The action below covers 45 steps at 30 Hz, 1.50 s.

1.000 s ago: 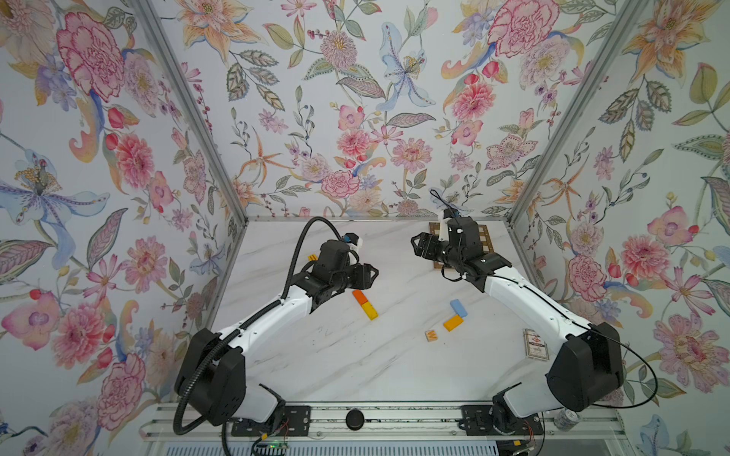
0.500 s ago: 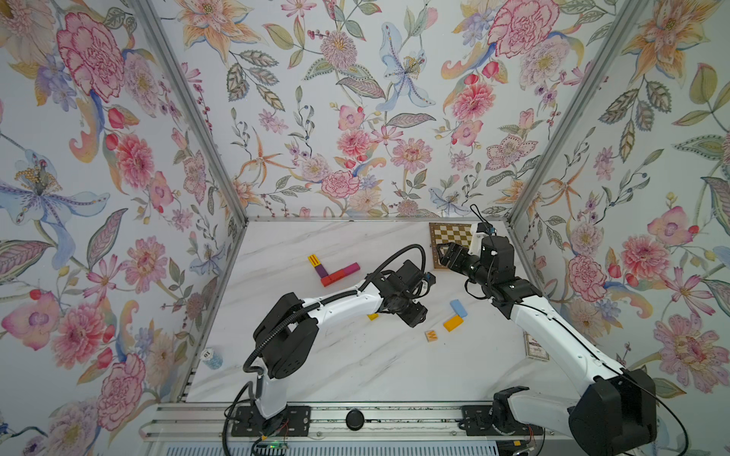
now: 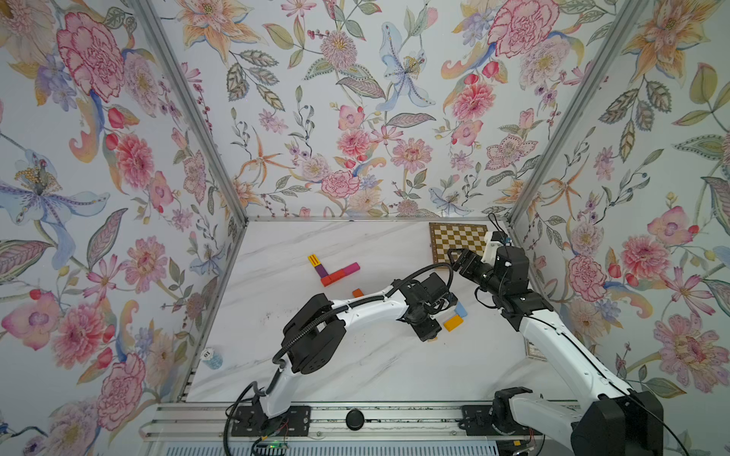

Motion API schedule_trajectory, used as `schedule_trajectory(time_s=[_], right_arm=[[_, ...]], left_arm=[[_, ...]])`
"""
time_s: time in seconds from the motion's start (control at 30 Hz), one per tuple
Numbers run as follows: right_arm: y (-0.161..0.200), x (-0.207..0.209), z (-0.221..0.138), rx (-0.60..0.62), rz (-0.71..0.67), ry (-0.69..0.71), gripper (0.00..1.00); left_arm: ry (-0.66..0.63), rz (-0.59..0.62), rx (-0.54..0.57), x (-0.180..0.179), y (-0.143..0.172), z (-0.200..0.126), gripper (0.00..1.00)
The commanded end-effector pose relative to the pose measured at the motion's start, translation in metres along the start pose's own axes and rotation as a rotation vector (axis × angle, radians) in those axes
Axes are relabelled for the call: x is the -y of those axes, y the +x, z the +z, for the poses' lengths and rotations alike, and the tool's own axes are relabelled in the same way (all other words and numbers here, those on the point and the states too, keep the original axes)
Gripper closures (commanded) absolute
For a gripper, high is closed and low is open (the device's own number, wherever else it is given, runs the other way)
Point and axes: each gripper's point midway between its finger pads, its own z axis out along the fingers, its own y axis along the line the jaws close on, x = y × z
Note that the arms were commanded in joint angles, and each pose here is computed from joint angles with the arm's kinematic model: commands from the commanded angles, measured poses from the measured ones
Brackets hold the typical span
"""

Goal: Assemble the letter v with building blocks
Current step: Pick up the building block from the center of the board.

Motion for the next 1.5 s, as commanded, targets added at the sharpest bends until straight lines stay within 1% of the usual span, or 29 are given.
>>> schedule_trajectory(time_s=[0.0, 0.2, 0.53, 0.67, 0.9, 0.97, 1.07, 1.17, 1.2, 1.27, 1.37, 1.47], right_arm=[[-0.006, -0.003, -0.006, 0.028, 0.008, -0.031, 0.19], [-0.008, 0.003, -0.013, 0.047, 0.023, -0.026, 0.19], [-0.012, 0.014, -0.023, 0.076, 0.045, -0.012, 0.19], [-0.013, 0.019, -0.026, 0.082, 0.053, -0.003, 0.19], [-0.015, 0.028, -0.033, 0.102, 0.069, 0.012, 0.19], [-0.015, 0.030, -0.035, 0.104, 0.073, 0.016, 0.18], [-0.015, 0.034, -0.035, 0.103, 0.079, 0.022, 0.18], [-0.015, 0.036, -0.036, 0.105, 0.083, 0.025, 0.18], [-0.015, 0.036, -0.036, 0.105, 0.084, 0.026, 0.18], [-0.015, 0.037, -0.036, 0.104, 0.086, 0.026, 0.18], [-0.015, 0.038, -0.035, 0.101, 0.090, 0.027, 0.18], [-0.014, 0.039, -0.034, 0.099, 0.091, 0.031, 0.18]], left_arm=[[-0.012, 0.040, -0.044, 0.005, 0.004, 0.008, 0.44], [-0.035, 0.041, -0.058, 0.005, 0.002, 0.020, 0.45], [-0.078, 0.038, -0.085, 0.001, 0.006, 0.037, 0.51], [-0.117, 0.028, -0.089, -0.004, 0.007, 0.040, 0.55], [-0.172, 0.008, -0.096, -0.011, 0.010, 0.046, 0.64], [-0.175, 0.007, -0.087, -0.010, 0.009, 0.046, 0.69], [-0.184, 0.008, -0.071, -0.009, 0.006, 0.045, 0.72], [-0.185, 0.006, -0.059, -0.008, 0.004, 0.042, 0.73], [-0.182, 0.005, -0.055, -0.007, 0.003, 0.041, 0.76], [-0.179, -0.003, -0.047, -0.006, 0.002, 0.039, 0.79], [-0.188, -0.024, -0.024, -0.006, 0.000, 0.031, 0.80], [-0.213, -0.055, 0.017, -0.008, -0.005, 0.017, 0.83]])
